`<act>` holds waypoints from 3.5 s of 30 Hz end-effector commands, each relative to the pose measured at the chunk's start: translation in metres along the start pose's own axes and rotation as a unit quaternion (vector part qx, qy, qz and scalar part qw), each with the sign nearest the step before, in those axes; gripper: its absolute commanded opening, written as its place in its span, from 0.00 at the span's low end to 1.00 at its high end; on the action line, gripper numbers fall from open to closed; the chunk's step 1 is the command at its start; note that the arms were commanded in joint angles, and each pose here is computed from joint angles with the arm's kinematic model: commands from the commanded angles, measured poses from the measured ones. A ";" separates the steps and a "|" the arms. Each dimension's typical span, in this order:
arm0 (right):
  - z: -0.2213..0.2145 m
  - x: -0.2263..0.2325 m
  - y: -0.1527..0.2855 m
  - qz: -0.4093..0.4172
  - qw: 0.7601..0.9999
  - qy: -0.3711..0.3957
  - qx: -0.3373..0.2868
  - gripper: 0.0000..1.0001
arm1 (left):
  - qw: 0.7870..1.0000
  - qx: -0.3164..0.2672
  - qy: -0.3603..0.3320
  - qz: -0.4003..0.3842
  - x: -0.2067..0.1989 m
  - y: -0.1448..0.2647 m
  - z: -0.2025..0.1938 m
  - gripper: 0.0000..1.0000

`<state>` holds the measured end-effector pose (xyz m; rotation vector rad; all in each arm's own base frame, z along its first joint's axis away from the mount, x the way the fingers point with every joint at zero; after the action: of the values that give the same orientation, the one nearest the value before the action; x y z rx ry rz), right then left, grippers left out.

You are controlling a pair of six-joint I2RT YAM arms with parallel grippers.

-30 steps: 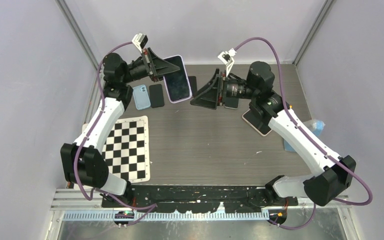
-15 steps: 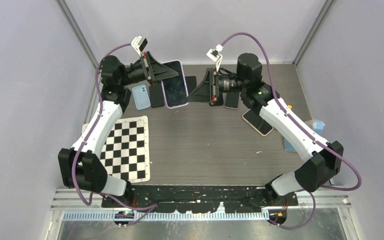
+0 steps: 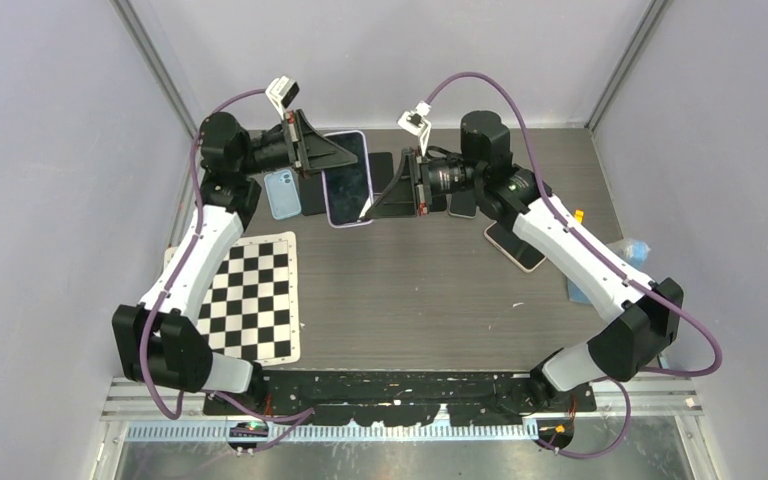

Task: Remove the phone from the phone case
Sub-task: Remove the phone case from the phone.

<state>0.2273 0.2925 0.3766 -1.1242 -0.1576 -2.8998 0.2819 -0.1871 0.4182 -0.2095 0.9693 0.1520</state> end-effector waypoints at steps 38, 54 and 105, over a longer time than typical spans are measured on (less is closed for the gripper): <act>0.002 0.030 -0.021 -0.009 0.963 0.268 -0.007 0.24 | 0.955 -0.018 0.289 0.061 0.061 -0.044 -0.022 0.00; 0.000 0.002 -0.028 -0.096 0.939 0.330 0.021 0.21 | 0.945 -0.008 0.322 0.054 0.070 -0.048 -0.020 0.00; 0.030 -0.025 -0.039 -0.024 0.972 -0.040 -0.230 0.52 | 0.948 -0.159 0.275 0.025 0.052 0.003 0.040 0.00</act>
<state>0.2646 0.3331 0.3689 -1.3815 0.4632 -3.0457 0.3539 -0.1743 0.3651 -0.4916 1.6047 0.3760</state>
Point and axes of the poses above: each gripper's point midway between its finger pads, its own y axis back along the fingers, its own x axis along the line the jaws close on, z = x × y, the point moved 5 cm from there along y, back along the fingers, and after that the axes turned 4 degrees about -y, right-handed, at the moved point
